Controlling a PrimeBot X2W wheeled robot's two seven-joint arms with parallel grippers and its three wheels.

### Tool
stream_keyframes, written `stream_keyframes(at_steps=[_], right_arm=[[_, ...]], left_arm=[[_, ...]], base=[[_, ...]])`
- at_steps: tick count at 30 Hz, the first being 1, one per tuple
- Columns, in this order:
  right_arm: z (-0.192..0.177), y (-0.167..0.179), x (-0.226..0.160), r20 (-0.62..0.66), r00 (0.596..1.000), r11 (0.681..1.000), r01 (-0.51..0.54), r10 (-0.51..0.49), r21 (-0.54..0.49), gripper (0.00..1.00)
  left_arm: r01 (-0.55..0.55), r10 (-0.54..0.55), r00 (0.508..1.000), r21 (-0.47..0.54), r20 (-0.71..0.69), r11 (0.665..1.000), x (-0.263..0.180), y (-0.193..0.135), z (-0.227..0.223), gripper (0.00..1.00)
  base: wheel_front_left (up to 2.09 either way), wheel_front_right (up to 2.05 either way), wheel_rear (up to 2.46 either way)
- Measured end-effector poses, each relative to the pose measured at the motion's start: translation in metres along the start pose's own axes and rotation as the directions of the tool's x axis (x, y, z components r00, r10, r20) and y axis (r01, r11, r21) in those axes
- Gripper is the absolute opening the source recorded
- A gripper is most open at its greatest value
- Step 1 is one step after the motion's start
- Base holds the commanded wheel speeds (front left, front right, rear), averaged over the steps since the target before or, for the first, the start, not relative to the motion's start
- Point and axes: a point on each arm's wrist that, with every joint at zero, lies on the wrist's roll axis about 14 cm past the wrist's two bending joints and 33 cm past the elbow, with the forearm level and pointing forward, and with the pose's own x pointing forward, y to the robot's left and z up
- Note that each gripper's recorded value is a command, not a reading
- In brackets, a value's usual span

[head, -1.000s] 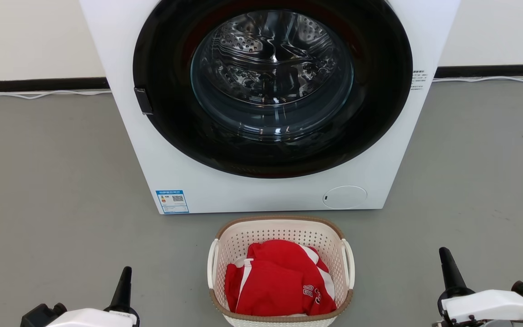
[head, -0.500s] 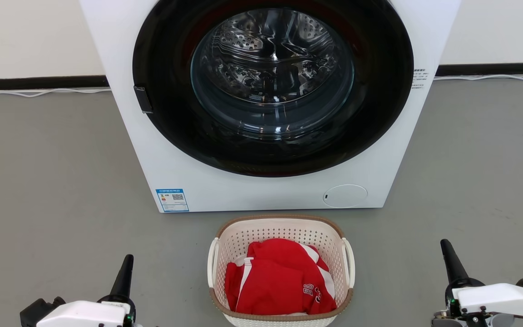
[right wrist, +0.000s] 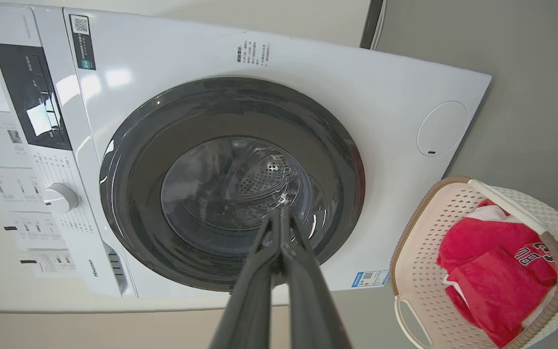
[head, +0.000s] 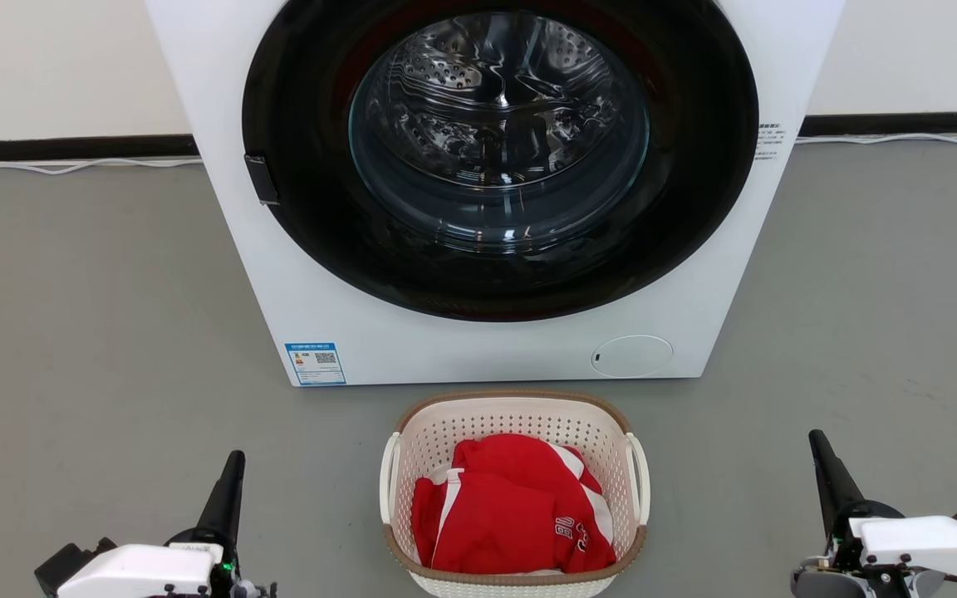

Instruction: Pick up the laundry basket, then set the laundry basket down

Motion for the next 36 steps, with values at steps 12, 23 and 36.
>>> stream_keyframes(at_steps=[12, 23, 36], right_arm=[[0.000, 0.007, 0.001, -0.006, 1.000, 0.989, -0.028, 0.029, 0.148, 0.00], [0.001, 0.016, 0.005, -0.007, 0.998, 0.982, -0.054, 0.056, 0.180, 0.00], [0.001, 0.016, 0.005, -0.007, 0.998, 0.982, -0.054, 0.056, 0.180, 0.00]], left_arm=[[0.049, -0.051, 0.999, -0.119, -0.013, 0.992, 0.005, -0.015, -0.001, 0.00], [0.057, -0.059, 0.998, -0.143, -0.011, 0.988, 0.005, -0.017, 0.000, 0.00], [0.057, -0.059, 0.998, -0.143, -0.011, 0.988, 0.005, -0.017, 0.000, 0.00]], base=[[0.00, 0.00, 0.00], [0.00, 0.00, 0.00], [0.00, 0.00, 0.00]])
